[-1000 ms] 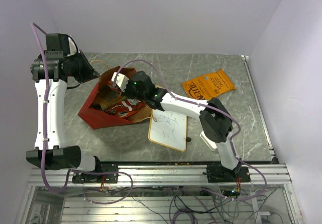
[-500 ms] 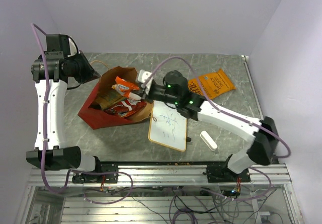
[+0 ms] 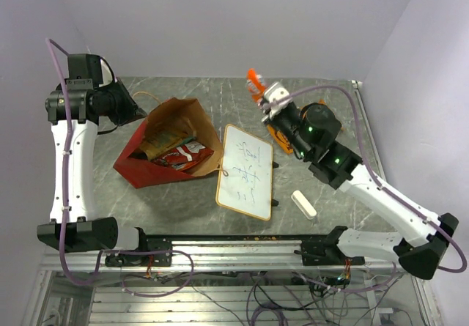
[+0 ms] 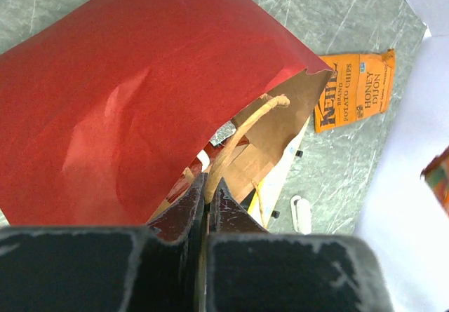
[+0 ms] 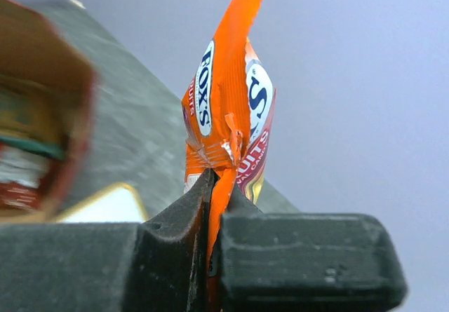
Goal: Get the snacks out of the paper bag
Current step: Place the snack at the center of the board.
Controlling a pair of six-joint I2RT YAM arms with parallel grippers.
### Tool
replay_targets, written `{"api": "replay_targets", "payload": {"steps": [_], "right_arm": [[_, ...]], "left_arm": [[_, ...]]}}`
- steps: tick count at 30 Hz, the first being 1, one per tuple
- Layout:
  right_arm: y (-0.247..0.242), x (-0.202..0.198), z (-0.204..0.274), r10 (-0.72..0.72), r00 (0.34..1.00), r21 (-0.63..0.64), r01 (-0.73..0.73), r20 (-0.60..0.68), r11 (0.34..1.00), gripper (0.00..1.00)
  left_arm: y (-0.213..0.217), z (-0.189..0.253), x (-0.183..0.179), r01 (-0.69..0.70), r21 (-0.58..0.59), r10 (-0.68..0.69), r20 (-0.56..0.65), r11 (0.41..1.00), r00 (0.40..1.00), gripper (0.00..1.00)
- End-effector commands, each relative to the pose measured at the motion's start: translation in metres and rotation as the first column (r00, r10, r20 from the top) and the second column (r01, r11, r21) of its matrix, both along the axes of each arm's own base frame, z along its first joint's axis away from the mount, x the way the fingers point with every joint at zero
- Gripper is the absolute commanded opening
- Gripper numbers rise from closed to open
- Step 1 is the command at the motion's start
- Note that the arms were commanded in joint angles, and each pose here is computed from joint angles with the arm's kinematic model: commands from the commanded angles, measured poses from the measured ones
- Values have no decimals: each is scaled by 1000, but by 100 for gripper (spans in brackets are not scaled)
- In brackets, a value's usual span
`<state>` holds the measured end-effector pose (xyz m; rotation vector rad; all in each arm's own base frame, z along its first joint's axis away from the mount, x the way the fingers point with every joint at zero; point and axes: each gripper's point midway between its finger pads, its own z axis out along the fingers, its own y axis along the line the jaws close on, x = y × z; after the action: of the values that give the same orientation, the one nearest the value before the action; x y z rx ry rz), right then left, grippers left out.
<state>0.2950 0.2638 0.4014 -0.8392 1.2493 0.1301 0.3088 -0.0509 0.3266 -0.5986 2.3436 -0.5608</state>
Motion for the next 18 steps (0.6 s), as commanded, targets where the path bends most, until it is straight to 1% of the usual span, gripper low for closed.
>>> {"api": "replay_targets", "payload": {"steps": [1,4,5,7,12,16,18], "right_arm": [[-83,56,-36,-372,926,-135,361,-64,923,0],[-117,81,-80,-486,867,-291,440,-108,850,0],[-130,90,-93,-524,844,-340,463,-111,818,0],[-145,103,-117,-566,819,-418,484,-93,769,0],[-170,136,-151,-603,797,-495,533,21,687,0],[-176,157,-182,-616,788,-556,519,16,650,0],[-177,165,-193,-607,794,-585,509,34,632,0]], "left_arm": [[-5,6,-9,33,-2,-33,18,999,999,7],[-7,2,-12,41,-3,-41,6,999,999,7],[-8,1,-12,47,-3,-46,3,999,999,7],[-10,2,-12,57,-1,-57,6,998,998,7],[-15,8,-11,77,31,-78,21,997,997,7],[-15,7,-13,81,46,-82,21,996,996,7],[-23,6,-15,110,53,-112,19,992,994,7]]}}
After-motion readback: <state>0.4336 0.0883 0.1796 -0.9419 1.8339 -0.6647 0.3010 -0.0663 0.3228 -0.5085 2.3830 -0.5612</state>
